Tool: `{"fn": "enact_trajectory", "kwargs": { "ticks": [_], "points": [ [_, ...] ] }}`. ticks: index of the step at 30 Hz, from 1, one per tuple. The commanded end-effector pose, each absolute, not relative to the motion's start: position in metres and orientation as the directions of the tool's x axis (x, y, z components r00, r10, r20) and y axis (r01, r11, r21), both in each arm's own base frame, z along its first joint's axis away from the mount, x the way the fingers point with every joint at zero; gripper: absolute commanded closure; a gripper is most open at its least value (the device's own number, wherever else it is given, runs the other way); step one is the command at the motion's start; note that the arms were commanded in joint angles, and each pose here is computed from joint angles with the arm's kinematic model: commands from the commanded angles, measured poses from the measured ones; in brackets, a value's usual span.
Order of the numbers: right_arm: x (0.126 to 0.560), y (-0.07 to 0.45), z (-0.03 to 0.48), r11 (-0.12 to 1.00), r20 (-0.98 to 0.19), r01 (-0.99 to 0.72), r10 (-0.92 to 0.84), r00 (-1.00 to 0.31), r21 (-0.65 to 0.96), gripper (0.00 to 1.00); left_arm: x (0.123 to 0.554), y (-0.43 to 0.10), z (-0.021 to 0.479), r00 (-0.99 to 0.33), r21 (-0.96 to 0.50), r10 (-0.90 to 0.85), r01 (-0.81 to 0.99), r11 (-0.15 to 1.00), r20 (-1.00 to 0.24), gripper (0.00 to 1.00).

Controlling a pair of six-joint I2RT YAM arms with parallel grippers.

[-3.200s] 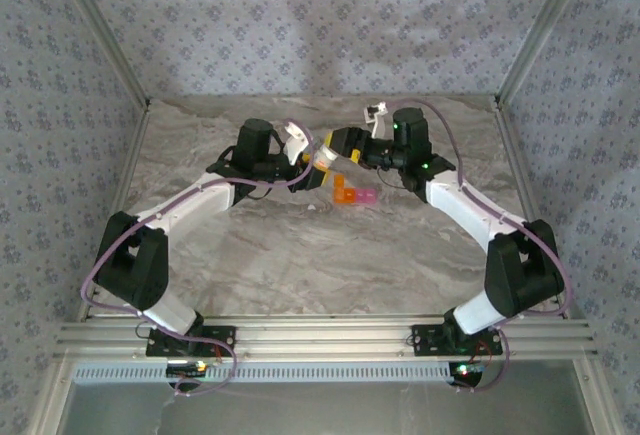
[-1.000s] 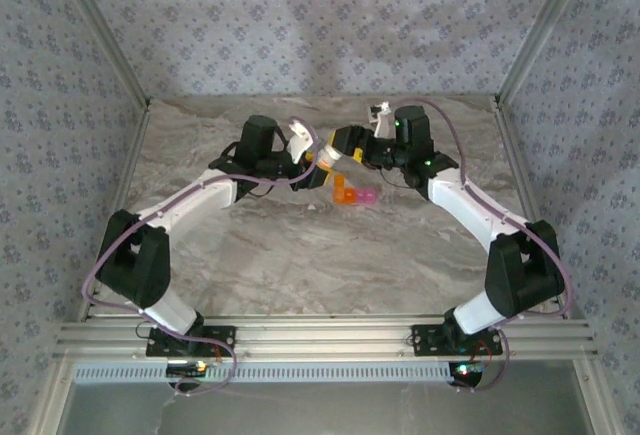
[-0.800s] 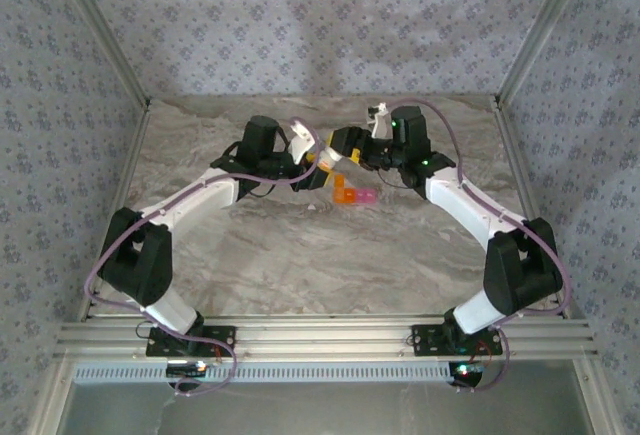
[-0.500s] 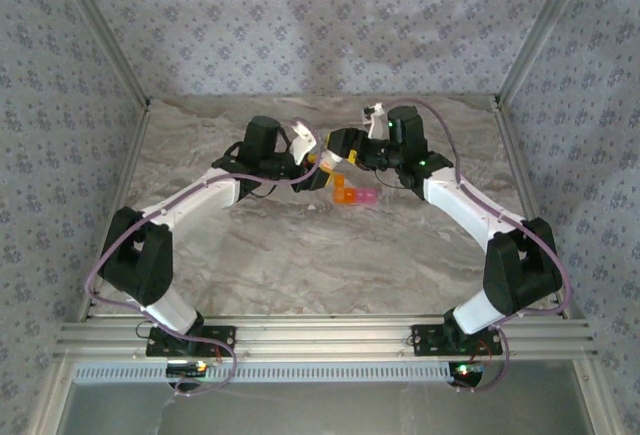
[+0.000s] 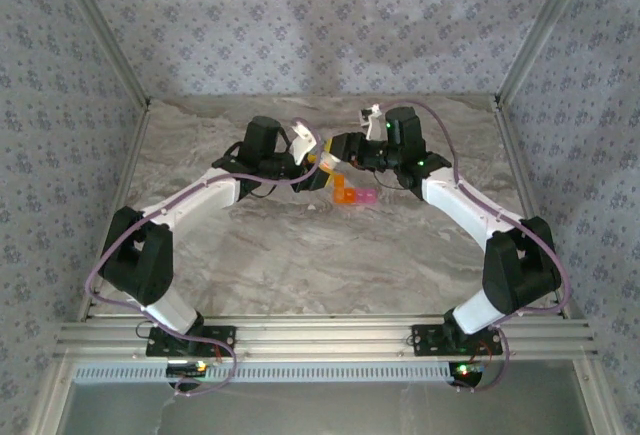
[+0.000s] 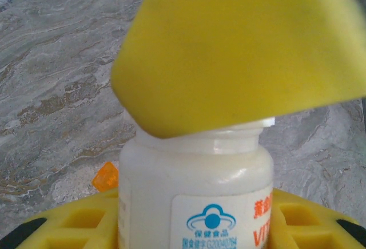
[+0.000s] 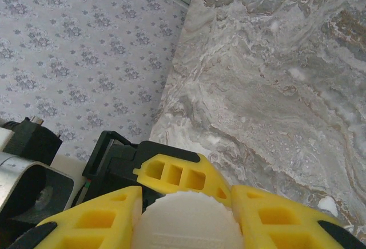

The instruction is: Sort the pills into containers

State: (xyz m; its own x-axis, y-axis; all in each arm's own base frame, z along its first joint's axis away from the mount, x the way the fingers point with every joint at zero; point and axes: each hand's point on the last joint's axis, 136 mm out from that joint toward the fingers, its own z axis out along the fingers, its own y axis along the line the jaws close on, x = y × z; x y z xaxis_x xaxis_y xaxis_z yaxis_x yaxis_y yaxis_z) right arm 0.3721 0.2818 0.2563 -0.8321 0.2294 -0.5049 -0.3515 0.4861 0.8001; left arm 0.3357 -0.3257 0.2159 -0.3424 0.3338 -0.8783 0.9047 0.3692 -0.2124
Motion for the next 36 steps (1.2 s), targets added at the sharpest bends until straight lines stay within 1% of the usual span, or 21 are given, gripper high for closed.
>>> {"fn": "enact_trajectory", "kwargs": {
  "ticks": [1, 2, 3, 8, 12, 14, 18, 20, 23, 27, 30, 33, 36],
  "points": [
    [0.378, 0.273, 0.262, 0.491, -0.583, -0.439, 0.189, -0.79, 0.753, 0.73, 0.336, -0.329, 0.24, -0.307, -0.21, 0.288, 0.923, 0.322, -0.907, 1.0],
    [0.379, 0.27, 0.263, 0.483, -0.596, -0.458, 0.18, -0.782, 0.746, 0.74, 0.334, -0.328, 0.244, -0.312, -0.225, 0.276, 0.925, 0.305, -0.909, 1.0],
    [0.381, 0.267, 0.267, 0.472, -0.633, -0.504, 0.164, -0.756, 0.724, 0.74, 0.332, -0.327, 0.247, -0.323, -0.243, 0.265, 0.925, 0.292, -0.909, 1.0],
    [0.38, 0.262, 0.294, 0.345, -0.741, -0.668, 0.149, -0.655, 0.66, 0.74, 0.321, -0.324, 0.26, -0.363, -0.321, 0.203, 0.923, 0.212, -0.91, 1.0],
    [0.378, 0.263, 0.305, 0.311, -0.763, -0.706, 0.125, -0.634, 0.637, 0.74, 0.316, -0.324, 0.262, -0.382, -0.348, 0.197, 0.919, 0.187, -0.903, 1.0],
    [0.379, 0.262, 0.302, 0.329, -0.76, -0.698, 0.115, -0.639, 0.637, 0.74, 0.316, -0.322, 0.261, -0.381, -0.344, 0.203, 0.918, 0.197, -0.902, 1.0],
    [0.383, 0.245, 0.288, 0.412, -0.737, -0.638, 0.138, -0.661, 0.65, 0.71, 0.32, -0.318, 0.261, -0.37, -0.324, 0.203, 0.918, 0.229, -0.906, 1.0],
    [0.388, 0.23, 0.273, 0.489, -0.709, -0.567, 0.166, -0.686, 0.663, 0.67, 0.323, -0.315, 0.258, -0.366, -0.309, 0.209, 0.915, 0.26, -0.907, 1.0],
    [0.39, 0.205, 0.24, 0.617, -0.662, -0.435, 0.194, -0.724, 0.656, 0.66, 0.328, -0.31, 0.253, -0.362, -0.29, 0.21, 0.906, 0.307, -0.908, 1.0],
    [0.386, 0.169, 0.186, 0.781, -0.598, -0.231, 0.215, -0.772, 0.58, 0.67, 0.33, -0.304, 0.245, -0.368, -0.278, 0.215, 0.893, 0.354, -0.905, 1.0],
    [0.38, 0.141, 0.15, 0.871, -0.558, -0.082, 0.235, -0.796, 0.485, 0.67, 0.331, -0.299, 0.241, -0.368, -0.267, 0.211, 0.881, 0.392, -0.906, 1.0],
    [0.37, 0.116, 0.12, 0.921, -0.533, 0.029, 0.25, -0.808, 0.388, 0.67, 0.329, -0.296, 0.237, -0.381, -0.274, 0.21, 0.871, 0.407, -0.9, 1.0],
    [0.363, 0.098, 0.1, 0.944, -0.522, 0.099, 0.26, -0.813, 0.316, 0.67, 0.327, -0.293, 0.235, -0.391, -0.28, 0.209, 0.864, 0.418, -0.896, 1.0]
  ]
}}
